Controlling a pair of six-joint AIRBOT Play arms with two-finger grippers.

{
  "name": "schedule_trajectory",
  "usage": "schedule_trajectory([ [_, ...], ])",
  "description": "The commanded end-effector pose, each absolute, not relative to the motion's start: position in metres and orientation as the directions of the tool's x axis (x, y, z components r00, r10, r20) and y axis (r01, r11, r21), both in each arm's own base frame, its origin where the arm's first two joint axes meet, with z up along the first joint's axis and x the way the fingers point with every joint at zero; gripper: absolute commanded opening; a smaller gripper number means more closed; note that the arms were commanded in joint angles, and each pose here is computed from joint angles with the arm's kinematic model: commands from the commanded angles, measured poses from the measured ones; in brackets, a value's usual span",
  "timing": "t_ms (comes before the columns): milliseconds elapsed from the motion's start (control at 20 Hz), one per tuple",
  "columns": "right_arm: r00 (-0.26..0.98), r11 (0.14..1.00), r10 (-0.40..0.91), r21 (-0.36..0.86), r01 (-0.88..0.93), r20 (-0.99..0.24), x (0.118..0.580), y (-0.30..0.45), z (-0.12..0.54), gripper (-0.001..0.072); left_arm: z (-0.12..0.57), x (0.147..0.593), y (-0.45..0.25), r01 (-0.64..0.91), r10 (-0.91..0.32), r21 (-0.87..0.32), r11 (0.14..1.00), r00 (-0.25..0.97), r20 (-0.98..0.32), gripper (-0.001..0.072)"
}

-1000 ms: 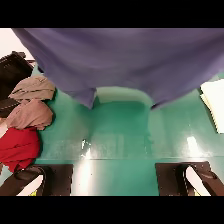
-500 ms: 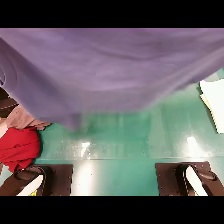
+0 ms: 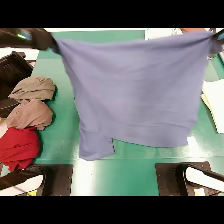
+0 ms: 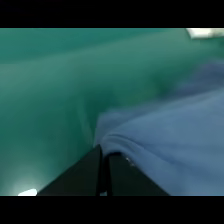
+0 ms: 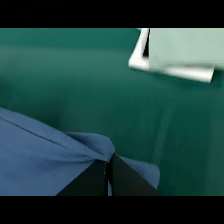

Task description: Fold the shirts.

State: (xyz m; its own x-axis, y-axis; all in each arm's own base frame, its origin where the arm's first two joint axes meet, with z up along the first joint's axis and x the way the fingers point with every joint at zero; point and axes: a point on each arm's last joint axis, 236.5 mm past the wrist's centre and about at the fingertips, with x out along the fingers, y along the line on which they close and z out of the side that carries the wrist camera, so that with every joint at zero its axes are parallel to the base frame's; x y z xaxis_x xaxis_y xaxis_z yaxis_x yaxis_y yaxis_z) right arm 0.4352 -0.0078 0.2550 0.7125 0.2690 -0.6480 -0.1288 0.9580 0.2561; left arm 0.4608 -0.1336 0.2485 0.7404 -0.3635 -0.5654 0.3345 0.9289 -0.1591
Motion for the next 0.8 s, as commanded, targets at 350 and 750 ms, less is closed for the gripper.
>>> schedule_trajectory([
  [350, 0.483, 0.951, 0.283, 0.308, -0.030, -0.828, 0.472, -0.015, 0.118, 0.0355, 0.111, 0.489, -0.094, 0.202, -0.289, -0.215, 0.955, 0.490, -0.822, 0.0506],
  [750, 0.423, 0.927, 0.365, 0.365, -0.083, -0.829, 0.379, 0.029, 0.096, 0.0355, 0.004, 0.334, -0.096, 0.046, -0.363, -0.363, 0.931, 0.238, -0.901, 0.0506],
])
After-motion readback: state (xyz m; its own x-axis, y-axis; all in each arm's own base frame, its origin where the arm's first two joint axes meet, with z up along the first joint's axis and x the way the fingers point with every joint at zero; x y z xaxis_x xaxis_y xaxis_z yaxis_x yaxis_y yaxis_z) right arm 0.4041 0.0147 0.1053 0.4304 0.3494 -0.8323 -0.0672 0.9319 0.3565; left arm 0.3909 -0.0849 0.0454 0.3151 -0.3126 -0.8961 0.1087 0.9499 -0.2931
